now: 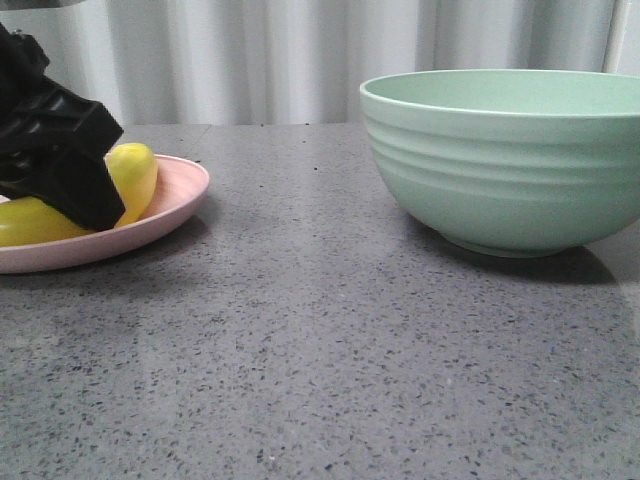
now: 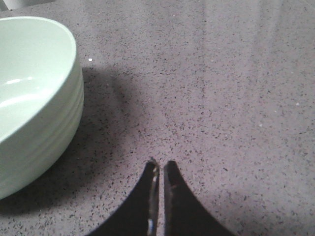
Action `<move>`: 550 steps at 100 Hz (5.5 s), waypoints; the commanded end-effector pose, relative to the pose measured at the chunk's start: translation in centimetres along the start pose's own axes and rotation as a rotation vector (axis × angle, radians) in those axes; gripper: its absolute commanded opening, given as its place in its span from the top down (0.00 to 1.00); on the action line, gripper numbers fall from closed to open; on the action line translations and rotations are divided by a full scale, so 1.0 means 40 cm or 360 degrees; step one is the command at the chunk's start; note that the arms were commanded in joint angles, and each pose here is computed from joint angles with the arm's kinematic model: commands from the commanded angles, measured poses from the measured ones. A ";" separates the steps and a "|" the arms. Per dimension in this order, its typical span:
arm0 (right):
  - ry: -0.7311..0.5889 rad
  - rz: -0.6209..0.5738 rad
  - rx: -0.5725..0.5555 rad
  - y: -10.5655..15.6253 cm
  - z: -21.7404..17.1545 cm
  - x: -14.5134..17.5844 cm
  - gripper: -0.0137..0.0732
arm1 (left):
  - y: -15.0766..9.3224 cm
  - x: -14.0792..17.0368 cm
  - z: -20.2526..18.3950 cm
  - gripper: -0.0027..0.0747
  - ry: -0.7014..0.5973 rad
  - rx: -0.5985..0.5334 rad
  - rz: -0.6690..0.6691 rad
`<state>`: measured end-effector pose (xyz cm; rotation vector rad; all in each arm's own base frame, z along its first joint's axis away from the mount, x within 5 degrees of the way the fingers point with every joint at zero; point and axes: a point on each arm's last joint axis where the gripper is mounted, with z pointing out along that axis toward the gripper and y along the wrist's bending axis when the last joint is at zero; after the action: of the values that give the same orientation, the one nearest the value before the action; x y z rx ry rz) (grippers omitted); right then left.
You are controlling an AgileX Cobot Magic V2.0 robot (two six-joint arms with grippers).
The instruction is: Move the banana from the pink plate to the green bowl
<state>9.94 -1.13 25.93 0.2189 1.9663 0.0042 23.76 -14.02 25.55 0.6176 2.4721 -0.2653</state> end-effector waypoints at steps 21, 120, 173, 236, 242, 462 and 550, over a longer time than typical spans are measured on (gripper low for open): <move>-0.0049 0.0020 -0.0021 0.007 -0.011 -0.042 0.93 | -0.004 -0.036 -0.033 0.99 -0.0163 -0.0010 0.0042; 0.0033 -0.0058 -0.1057 0.337 0.011 -0.350 0.39 | -0.247 -0.111 -0.222 0.99 -0.0552 0.0372 0.0532; 0.0266 -0.0028 -0.1091 0.492 0.182 -0.351 0.39 | -0.296 -0.093 -0.281 0.99 -0.0677 0.0506 0.0604; 0.0274 0.0000 -0.1087 0.497 0.194 -0.348 0.93 | -0.290 -0.094 -0.280 0.62 -0.0672 0.0482 0.0612; 0.0238 0.0006 -0.1073 0.490 0.194 -0.356 0.93 | -0.284 -0.094 -0.290 0.50 -0.0699 0.0456 0.0642; 0.0018 -0.0245 -0.0456 0.166 0.002 -0.441 0.93 | -0.232 -0.064 -0.444 0.99 -0.0981 0.0490 0.0543; -0.0558 -0.0307 -0.0388 0.034 -0.220 -0.080 0.93 | -0.053 0.318 -0.507 0.99 -0.1462 0.0558 0.0441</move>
<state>3.64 0.77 32.29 -0.1214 1.7141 0.1099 4.27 -5.49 34.54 0.8136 1.5577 -0.6453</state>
